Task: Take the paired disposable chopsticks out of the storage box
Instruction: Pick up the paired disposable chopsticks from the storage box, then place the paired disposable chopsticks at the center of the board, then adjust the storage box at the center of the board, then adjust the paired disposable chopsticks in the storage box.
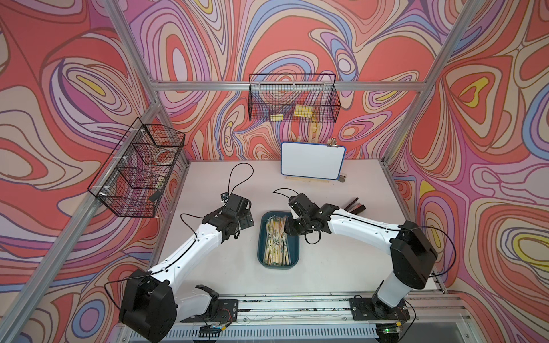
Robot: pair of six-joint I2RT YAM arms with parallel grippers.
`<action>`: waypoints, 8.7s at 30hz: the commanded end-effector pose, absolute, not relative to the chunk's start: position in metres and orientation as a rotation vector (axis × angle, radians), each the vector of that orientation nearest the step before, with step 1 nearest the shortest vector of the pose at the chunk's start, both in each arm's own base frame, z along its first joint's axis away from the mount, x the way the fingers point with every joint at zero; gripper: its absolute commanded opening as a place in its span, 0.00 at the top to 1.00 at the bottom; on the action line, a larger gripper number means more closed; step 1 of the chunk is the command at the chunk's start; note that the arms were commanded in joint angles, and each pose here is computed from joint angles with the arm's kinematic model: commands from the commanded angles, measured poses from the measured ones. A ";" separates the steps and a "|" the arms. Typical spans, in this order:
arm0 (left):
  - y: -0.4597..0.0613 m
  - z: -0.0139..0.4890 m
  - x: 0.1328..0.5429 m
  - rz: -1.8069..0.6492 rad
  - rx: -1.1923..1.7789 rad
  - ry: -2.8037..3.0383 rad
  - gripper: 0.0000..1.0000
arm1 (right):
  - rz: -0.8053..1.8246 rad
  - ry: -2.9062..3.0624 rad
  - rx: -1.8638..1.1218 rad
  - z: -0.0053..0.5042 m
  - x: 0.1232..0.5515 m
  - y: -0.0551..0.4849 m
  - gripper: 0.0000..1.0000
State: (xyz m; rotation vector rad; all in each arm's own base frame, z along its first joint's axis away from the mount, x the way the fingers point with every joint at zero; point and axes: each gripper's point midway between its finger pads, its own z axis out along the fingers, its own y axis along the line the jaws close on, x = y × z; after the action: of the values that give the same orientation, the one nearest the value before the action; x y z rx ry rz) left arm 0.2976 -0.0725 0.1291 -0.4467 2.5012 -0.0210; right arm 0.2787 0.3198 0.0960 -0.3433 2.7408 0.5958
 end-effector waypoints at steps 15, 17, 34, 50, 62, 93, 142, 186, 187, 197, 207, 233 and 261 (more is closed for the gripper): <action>-0.066 0.123 0.291 -0.047 -0.453 2.513 0.00 | 0.510 2.797 -0.391 0.053 0.294 0.338 0.73; -0.066 0.124 0.291 -0.050 -0.454 2.512 0.00 | 0.509 2.799 -0.391 0.051 0.295 0.339 0.73; -0.067 0.121 0.291 -0.068 -0.462 2.515 0.00 | 0.497 2.821 -0.401 0.038 0.295 0.341 0.74; -0.069 0.120 0.292 -0.080 -0.464 2.519 0.00 | 0.530 2.773 -0.405 0.061 0.297 0.342 1.00; -0.071 0.122 0.294 -0.085 -0.453 2.520 0.00 | 0.530 2.686 -0.375 0.104 0.303 0.336 1.00; -0.081 0.129 0.297 -0.125 -0.402 2.550 0.00 | 0.020 2.741 -0.078 0.080 0.328 0.149 1.00; -0.078 0.106 0.292 -0.121 -0.458 2.572 0.00 | 0.457 2.842 -0.257 0.052 0.257 0.287 0.49; -0.031 0.127 0.298 -0.089 -0.615 2.488 0.00 | 0.808 2.780 -0.432 0.099 0.248 0.425 0.68; -0.032 0.126 0.298 -0.090 -0.616 2.489 0.00 | 0.803 2.786 -0.436 0.095 0.248 0.427 0.70; -0.031 0.125 0.296 -0.091 -0.617 2.486 0.00 | 0.757 2.813 -0.438 0.076 0.255 0.435 0.71; -0.031 0.124 0.295 -0.096 -0.617 2.489 0.00 | 0.687 2.846 -0.427 0.060 0.259 0.433 0.71; -0.033 0.118 0.293 -0.111 -0.617 2.497 0.00 | 0.612 2.881 -0.405 0.036 0.269 0.440 0.71; -0.036 0.114 0.293 -0.133 -0.618 2.507 0.00 | 0.438 2.833 -0.409 0.062 0.264 0.394 0.72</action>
State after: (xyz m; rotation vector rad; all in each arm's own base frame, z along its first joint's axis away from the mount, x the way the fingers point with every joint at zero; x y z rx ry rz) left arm 0.2932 -0.0385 0.1144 -0.6180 2.5146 -0.1328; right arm 0.2661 0.4013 0.0697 -0.3987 2.8240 0.4951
